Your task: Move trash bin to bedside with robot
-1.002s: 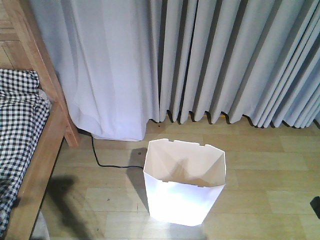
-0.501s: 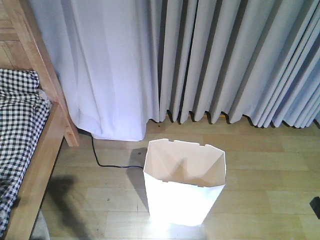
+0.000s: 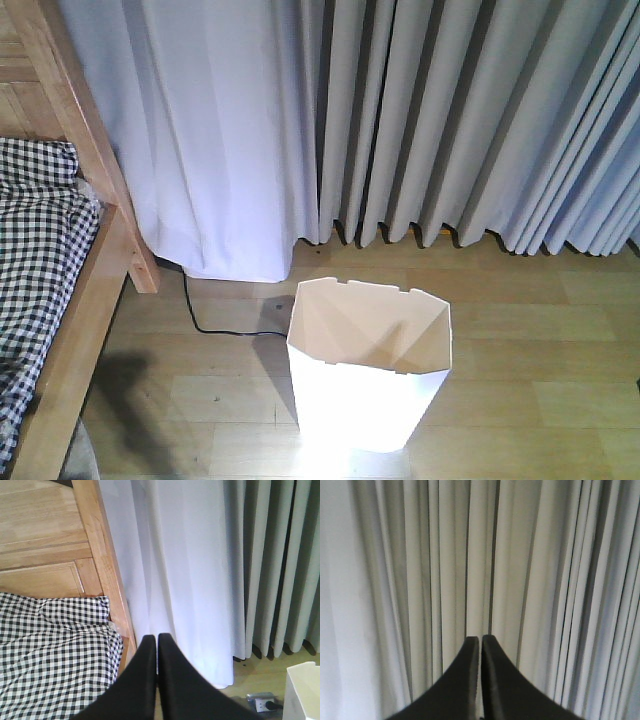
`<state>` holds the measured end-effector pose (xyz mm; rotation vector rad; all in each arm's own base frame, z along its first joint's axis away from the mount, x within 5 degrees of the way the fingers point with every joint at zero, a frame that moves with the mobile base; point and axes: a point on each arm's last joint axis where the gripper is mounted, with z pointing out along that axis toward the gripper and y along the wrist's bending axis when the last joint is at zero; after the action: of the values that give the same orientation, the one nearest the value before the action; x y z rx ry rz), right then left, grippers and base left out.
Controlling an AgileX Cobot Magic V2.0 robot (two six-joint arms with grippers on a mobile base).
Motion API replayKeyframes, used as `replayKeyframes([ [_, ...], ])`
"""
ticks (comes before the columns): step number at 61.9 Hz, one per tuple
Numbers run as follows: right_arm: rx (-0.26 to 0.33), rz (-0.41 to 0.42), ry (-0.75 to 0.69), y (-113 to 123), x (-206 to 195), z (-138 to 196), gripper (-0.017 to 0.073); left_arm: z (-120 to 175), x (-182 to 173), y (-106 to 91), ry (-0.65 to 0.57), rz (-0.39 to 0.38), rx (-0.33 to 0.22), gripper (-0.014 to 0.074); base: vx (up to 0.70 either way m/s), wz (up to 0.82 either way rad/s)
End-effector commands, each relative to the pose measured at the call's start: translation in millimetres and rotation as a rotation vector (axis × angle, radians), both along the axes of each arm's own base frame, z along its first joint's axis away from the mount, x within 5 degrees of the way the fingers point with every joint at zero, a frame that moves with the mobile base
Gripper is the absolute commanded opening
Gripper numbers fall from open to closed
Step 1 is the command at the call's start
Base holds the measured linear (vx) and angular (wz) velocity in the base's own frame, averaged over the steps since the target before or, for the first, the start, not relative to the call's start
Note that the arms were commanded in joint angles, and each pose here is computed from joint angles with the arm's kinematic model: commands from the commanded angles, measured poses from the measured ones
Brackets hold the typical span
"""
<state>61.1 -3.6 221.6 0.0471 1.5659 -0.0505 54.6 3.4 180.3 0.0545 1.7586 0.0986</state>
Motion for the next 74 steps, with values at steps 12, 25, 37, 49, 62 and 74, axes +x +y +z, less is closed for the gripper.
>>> replayKeyframes([
  [12, 0.007, -0.002, -0.087, 0, -5, -20, -0.0010, -2, 1, -1.3, -0.055, -0.015, -0.012, -0.0006, 0.00, 0.00],
  [25, -0.010, -0.002, -0.086, 0, -5, -20, -0.0010, -2, 1, -1.3, -0.055, -0.015, -0.012, -0.0006, 0.00, 0.00],
  [37, -0.034, 0.040, -0.085, 3, -5, -20, -0.0010, -2, 1, -1.3, -0.055, -0.015, -0.012, -0.0006, 0.00, 0.00],
  [49, -0.037, 0.051, -0.085, 3, -5, -20, -0.0010, -2, 1, -1.3, -0.055, -0.015, -0.012, -0.0006, 0.00, 0.00],
  [62, -0.045, 0.051, -0.084, 3, -5, -20, -0.0010, -2, 1, -1.3, -0.055, -0.015, -0.012, -0.0006, 0.00, 0.00],
  [74, -0.045, 0.051, -0.083, 3, -5, -21, -0.0010, -2, 1, -1.3, -0.055, -0.015, -0.012, -0.0006, 0.00, 0.00],
])
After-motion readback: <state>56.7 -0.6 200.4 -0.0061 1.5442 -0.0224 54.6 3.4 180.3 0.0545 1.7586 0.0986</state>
